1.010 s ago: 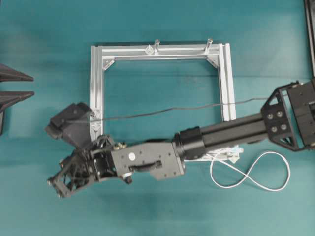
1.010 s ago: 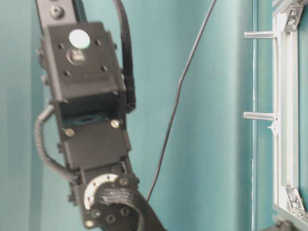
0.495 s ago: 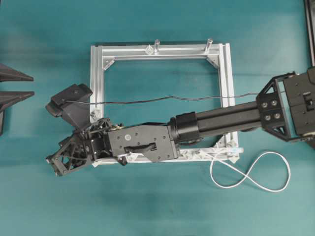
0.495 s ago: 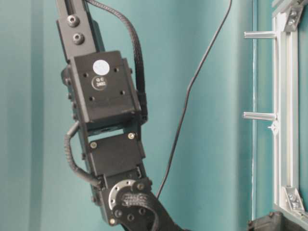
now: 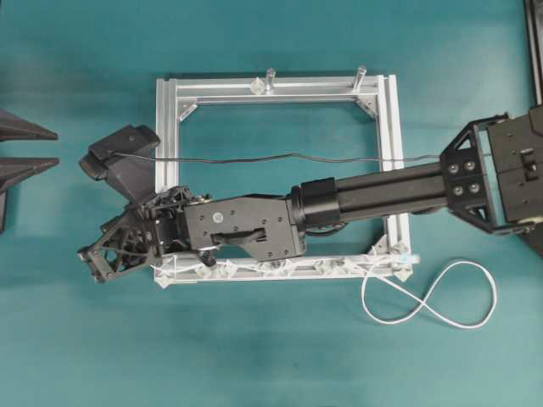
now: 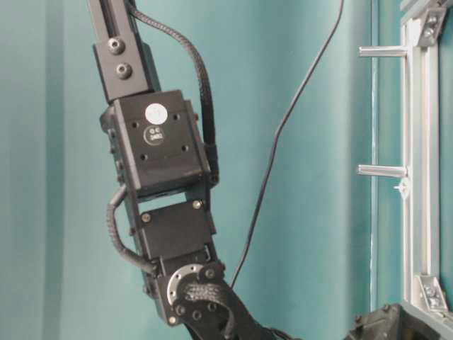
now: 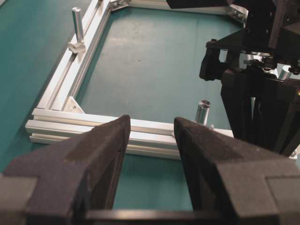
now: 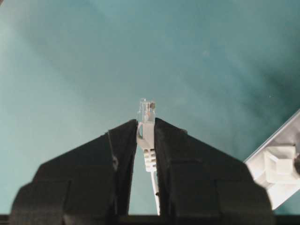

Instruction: Move the cable alternately left and right between 8 closely spaced pins so it hooks onto each one.

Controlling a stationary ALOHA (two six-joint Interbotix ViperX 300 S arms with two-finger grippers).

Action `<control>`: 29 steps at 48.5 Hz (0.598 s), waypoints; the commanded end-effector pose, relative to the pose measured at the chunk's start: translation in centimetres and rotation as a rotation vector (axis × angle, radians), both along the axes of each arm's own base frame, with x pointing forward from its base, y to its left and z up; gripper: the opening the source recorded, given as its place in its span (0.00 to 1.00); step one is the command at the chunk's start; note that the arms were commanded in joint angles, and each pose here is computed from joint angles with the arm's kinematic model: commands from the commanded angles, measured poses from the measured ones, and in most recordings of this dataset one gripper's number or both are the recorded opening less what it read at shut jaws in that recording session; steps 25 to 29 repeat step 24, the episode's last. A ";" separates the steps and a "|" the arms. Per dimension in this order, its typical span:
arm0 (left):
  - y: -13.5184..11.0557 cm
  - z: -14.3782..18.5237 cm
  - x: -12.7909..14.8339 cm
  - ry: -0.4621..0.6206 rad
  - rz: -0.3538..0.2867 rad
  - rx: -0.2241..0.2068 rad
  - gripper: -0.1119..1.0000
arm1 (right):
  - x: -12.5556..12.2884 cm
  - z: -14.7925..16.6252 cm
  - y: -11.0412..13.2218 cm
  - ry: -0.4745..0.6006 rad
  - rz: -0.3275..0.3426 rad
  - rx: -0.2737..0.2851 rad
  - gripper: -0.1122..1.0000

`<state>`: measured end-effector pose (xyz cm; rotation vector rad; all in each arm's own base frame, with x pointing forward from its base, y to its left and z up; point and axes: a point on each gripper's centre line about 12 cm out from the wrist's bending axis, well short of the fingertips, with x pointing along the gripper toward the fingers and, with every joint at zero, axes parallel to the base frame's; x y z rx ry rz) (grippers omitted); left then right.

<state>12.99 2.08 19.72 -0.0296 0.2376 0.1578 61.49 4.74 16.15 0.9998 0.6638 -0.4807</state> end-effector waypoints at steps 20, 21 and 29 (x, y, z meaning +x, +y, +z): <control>0.1 0.5 0.2 -0.009 0.003 0.005 0.53 | 0.4 2.7 -0.3 -0.056 0.020 -0.023 0.24; 0.1 0.5 0.1 -0.010 0.003 0.005 0.53 | 0.4 2.7 -0.3 -0.057 0.021 -0.023 0.24; 0.1 0.5 0.1 -0.010 0.003 0.005 0.53 | 0.3 2.7 -0.3 -0.054 0.020 -0.023 0.24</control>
